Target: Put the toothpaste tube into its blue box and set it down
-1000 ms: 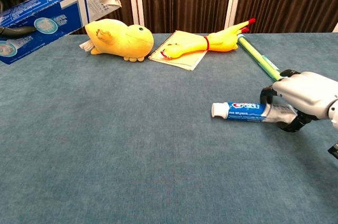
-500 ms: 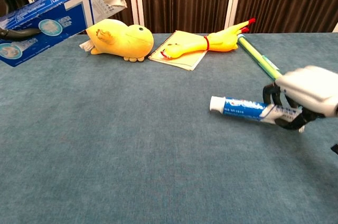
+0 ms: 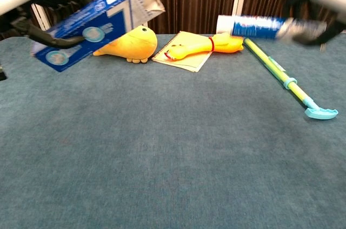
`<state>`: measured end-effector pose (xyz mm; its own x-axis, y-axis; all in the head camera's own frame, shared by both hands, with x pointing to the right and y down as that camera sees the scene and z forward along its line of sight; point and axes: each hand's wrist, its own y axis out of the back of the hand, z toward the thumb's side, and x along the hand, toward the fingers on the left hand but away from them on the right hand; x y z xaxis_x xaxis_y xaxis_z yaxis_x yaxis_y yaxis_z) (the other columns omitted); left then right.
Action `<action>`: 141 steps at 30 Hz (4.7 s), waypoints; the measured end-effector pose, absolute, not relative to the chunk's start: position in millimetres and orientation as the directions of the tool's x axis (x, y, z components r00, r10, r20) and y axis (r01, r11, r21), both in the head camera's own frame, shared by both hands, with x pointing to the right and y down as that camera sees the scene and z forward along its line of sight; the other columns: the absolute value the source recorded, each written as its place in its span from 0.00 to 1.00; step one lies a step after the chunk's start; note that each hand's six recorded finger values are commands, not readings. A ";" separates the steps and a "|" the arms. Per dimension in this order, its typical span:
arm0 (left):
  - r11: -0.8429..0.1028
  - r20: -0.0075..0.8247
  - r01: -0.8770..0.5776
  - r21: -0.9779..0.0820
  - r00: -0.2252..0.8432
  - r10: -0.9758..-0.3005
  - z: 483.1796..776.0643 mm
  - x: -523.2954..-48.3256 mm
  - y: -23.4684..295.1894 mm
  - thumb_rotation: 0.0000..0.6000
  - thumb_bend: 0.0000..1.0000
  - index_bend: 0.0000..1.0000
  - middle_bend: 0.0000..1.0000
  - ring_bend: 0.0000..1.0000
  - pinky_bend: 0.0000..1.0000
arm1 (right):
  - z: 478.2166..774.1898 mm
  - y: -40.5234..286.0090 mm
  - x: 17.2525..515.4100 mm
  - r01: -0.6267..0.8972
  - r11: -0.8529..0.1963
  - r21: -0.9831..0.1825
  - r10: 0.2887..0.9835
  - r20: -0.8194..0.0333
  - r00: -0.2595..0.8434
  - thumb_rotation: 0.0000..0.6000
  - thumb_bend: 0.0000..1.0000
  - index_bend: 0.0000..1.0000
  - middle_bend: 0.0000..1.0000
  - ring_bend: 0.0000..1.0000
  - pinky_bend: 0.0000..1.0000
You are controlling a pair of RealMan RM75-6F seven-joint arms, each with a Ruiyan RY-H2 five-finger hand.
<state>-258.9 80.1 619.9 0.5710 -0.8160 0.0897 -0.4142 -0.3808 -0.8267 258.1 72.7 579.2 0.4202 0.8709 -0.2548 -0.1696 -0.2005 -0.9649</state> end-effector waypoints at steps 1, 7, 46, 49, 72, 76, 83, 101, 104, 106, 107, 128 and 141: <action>-0.376 0.079 -0.423 -0.824 0.573 -0.816 621.7 -255.1 78.6 1.00 0.48 0.47 0.60 0.57 0.59 | 572.8 66.4 259.3 -0.169 -0.178 -0.969 0.873 -0.235 0.426 1.00 0.45 0.75 0.69 0.57 0.41; -0.372 0.041 -0.440 -0.817 0.600 -0.799 638.0 -227.7 72.6 1.00 0.48 0.47 0.60 0.57 0.59 | 538.2 32.0 271.1 -0.176 -0.067 -0.982 0.883 -0.140 0.448 1.00 0.45 0.75 0.69 0.57 0.41; -0.345 -0.028 -0.476 -0.809 0.618 -0.786 630.0 -193.8 56.9 1.00 0.48 0.47 0.60 0.57 0.59 | 487.7 34.5 259.5 -0.263 0.205 -0.943 0.697 -0.048 0.716 1.00 0.45 0.75 0.69 0.57 0.41; -0.350 -0.024 -0.469 -0.811 0.625 -0.781 630.3 -190.2 57.4 1.00 0.48 0.47 0.60 0.57 0.59 | 488.5 35.5 258.9 -0.259 0.200 -0.945 0.697 -0.049 0.715 1.00 0.45 0.75 0.69 0.57 0.41; -0.351 -0.037 -0.468 -0.811 0.640 -0.767 624.9 -160.6 57.6 1.00 0.48 0.47 0.60 0.56 0.59 | 485.2 42.5 258.5 -0.241 0.201 -0.949 0.679 -0.043 0.733 1.00 0.45 0.75 0.69 0.57 0.41; -0.357 -0.038 -0.471 -0.806 0.644 -0.764 623.4 -154.0 58.4 1.00 0.48 0.47 0.60 0.56 0.59 | 486.3 44.4 257.7 -0.246 0.201 -0.948 0.673 -0.048 0.738 1.00 0.45 0.75 0.69 0.57 0.41; -0.359 -0.045 -0.473 -0.804 0.651 -0.758 618.6 -146.9 60.8 1.00 0.48 0.47 0.60 0.56 0.59 | 489.5 45.4 257.9 -0.250 0.205 -0.946 0.674 -0.049 0.737 1.00 0.45 0.74 0.69 0.57 0.41; -0.381 -0.003 -0.440 -0.813 0.658 -0.753 621.2 -144.6 63.5 1.00 0.48 0.47 0.60 0.56 0.59 | 487.8 43.4 257.2 -0.258 0.261 -0.930 0.681 -0.012 0.733 1.00 0.45 0.75 0.69 0.57 0.41; -0.389 0.005 -0.433 -0.813 0.663 -0.748 620.2 -142.6 65.7 1.00 0.48 0.47 0.60 0.56 0.60 | 487.9 43.4 257.4 -0.266 0.287 -0.920 0.679 0.000 0.734 1.00 0.45 0.75 0.69 0.57 0.41; -0.392 0.008 -0.428 -0.815 0.667 -0.745 618.8 -141.6 67.2 1.00 0.48 0.47 0.60 0.56 0.60 | 488.5 43.5 257.3 -0.265 0.298 -0.917 0.681 0.010 0.732 1.00 0.45 0.75 0.69 0.57 0.41; -0.391 0.009 -0.425 -0.816 0.667 -0.745 618.2 -141.3 67.7 1.00 0.48 0.47 0.60 0.56 0.60 | 488.6 43.7 257.2 -0.263 0.300 -0.917 0.682 0.013 0.731 1.00 0.45 0.75 0.69 0.57 0.41; -0.407 0.042 -0.457 -0.791 0.622 -0.782 606.1 -122.6 63.7 1.00 0.48 0.47 0.60 0.56 0.62 | 494.2 50.5 253.3 -0.272 0.345 -0.898 0.659 0.026 0.751 1.00 0.45 0.74 0.69 0.57 0.41; -0.437 0.096 -0.434 -0.788 0.613 -0.784 605.5 -100.2 59.7 1.00 0.48 0.47 0.59 0.56 0.62 | 497.1 53.5 255.8 -0.279 0.359 -0.891 0.644 0.019 0.765 1.00 0.45 0.74 0.69 0.57 0.41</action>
<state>-100.2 59.7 605.5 0.6133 -0.7840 0.0964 -0.4343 -0.4366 -0.7878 255.8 53.5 497.1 0.7651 0.6436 0.0192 -0.2793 0.3586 -0.8907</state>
